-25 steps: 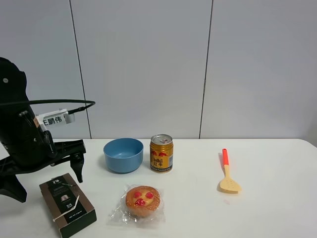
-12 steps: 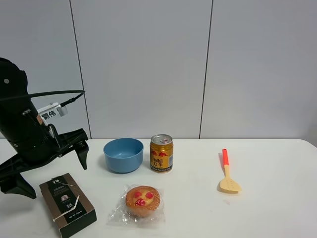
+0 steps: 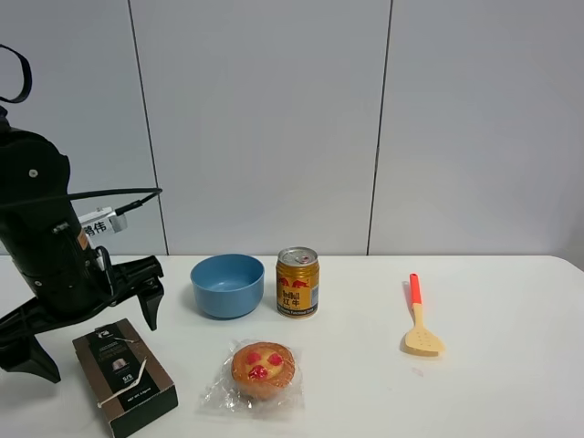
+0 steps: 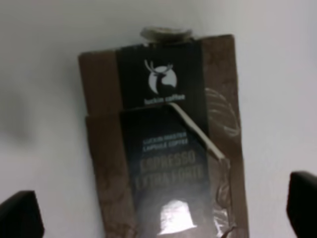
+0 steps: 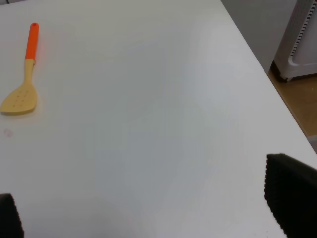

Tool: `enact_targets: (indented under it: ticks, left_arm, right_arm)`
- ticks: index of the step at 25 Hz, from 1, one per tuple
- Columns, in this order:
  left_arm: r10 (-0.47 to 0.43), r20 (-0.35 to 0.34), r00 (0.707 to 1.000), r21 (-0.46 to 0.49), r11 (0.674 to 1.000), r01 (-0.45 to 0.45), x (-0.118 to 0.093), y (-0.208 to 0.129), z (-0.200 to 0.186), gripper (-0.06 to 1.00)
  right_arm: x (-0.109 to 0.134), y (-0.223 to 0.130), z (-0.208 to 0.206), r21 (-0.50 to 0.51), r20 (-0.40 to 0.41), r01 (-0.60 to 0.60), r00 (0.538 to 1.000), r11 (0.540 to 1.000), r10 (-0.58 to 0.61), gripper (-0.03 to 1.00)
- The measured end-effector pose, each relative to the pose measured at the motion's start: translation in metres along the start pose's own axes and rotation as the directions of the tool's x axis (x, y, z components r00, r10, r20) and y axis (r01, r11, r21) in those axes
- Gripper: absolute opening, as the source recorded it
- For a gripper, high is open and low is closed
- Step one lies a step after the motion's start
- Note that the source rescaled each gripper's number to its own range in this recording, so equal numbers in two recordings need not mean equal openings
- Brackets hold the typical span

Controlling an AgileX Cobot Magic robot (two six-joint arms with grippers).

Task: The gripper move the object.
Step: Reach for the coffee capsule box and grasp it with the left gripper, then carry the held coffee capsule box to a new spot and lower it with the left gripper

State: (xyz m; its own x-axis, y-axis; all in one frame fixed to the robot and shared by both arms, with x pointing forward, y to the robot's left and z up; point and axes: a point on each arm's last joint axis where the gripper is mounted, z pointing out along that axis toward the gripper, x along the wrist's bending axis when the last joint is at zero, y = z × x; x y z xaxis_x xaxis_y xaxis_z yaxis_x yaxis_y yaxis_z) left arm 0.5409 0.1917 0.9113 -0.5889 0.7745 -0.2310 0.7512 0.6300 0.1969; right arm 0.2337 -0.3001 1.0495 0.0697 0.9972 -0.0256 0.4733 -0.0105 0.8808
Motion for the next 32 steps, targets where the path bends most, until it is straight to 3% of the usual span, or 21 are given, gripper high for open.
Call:
enact_targets:
  ticks: [22, 23, 25, 27, 28, 32]
  left_arm:
    - [0.062, -0.069, 0.996, 0.034, 0.998, -0.06, 0.002, -0.01, 0.03, 1.0]
    - [0.062, -0.067, 0.996, 0.033, 0.998, -0.06, 0.002, -0.01, 0.03, 0.95]
    - [0.062, -0.065, 0.996, 0.032, 0.998, -0.06, 0.001, -0.009, 0.03, 0.66]
    - [0.064, -0.066, 0.996, 0.033, 0.998, -0.062, 0.001, -0.01, 0.031, 0.09]
    - [0.067, -0.069, 0.995, 0.034, 0.997, -0.065, 0.001, -0.011, 0.031, 0.0]
    - [0.088, -0.082, 0.993, 0.043, 0.995, -0.085, 0.002, -0.012, 0.031, 0.02]
  right_arm:
    - [0.0, 0.0, 0.0, 0.0, 0.0, 0.0, 1.0, 1.0, 0.0, 1.0]
    - [0.0, 0.0, 0.0, 0.0, 0.0, 0.0, 1.0, 1.0, 0.0, 1.0]
    - [0.0, 0.0, 0.0, 0.0, 0.0, 0.0, 1.0, 1.0, 0.0, 1.0]
    - [0.0, 0.0, 0.0, 0.0, 0.0, 0.0, 1.0, 1.0, 0.0, 1.0]
    - [0.0, 0.0, 0.0, 0.0, 0.0, 0.0, 1.0, 1.0, 0.0, 1.0]
    - [0.0, 0.0, 0.0, 0.0, 0.0, 0.0, 1.0, 1.0, 0.0, 1.0]
